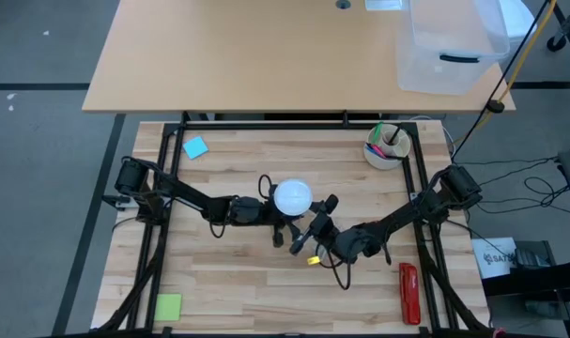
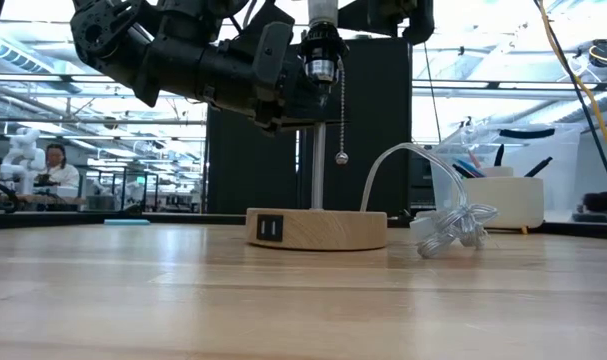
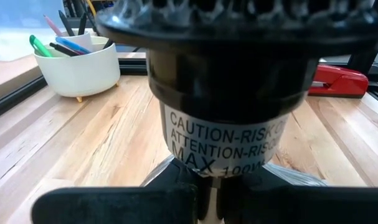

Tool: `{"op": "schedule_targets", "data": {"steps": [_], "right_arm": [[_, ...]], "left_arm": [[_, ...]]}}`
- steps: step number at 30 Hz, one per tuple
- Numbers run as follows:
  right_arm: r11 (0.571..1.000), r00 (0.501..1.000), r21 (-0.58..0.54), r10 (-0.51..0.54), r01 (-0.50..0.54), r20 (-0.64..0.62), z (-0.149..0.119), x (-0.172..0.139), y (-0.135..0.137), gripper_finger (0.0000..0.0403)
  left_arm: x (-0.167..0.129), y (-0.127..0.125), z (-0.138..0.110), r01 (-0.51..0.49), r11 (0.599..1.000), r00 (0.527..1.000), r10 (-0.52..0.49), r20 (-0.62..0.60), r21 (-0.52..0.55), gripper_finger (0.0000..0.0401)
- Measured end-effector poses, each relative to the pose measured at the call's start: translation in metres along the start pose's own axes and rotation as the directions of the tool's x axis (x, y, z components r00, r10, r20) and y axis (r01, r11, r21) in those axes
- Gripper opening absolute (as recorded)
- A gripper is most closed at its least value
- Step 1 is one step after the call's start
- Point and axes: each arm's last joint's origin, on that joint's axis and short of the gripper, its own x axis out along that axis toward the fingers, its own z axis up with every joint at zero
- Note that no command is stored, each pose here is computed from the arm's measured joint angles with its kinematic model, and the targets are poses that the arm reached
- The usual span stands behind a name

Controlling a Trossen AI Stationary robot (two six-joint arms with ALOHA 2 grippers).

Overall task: Screw lightbulb
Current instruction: Remove the lightbulb from the lamp

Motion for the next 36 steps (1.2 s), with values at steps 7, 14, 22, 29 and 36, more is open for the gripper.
{"op": "schedule_targets", "data": {"steps": [7,14,22,29,36], "right_arm": [[0.999,0.998,-0.018,-0.035,0.036,0.054,0.01,0.0,-0.002,0.0288],[0.996,0.994,-0.045,-0.074,0.077,0.081,0.017,-0.001,-0.004,0.0288],[0.993,0.99,-0.053,-0.098,0.104,0.099,0.02,0.006,-0.009,0.0274],[0.996,0.994,-0.072,-0.051,0.058,0.102,0.018,0.009,-0.009,0.0218],[0.995,0.995,-0.085,-0.045,0.053,0.093,0.016,0.009,-0.008,0.02]], "left_arm": [[0.0,0.0,0.0,-0.001,1.0,1.0,0.001,0.001,-0.002,0.0028],[0.0,0.0,0.0,-0.001,1.0,1.0,0.001,0.001,-0.002,0.0028],[0.0,0.0,0.0,-0.001,1.0,1.0,0.001,0.001,-0.005,0.0028],[0.0,0.001,0.0,-0.01,1.0,1.0,0.01,0.0,0.006,0.0028],[0.0,0.001,0.0,-0.011,1.0,1.0,0.011,-0.002,0.007,0.0028]]}}
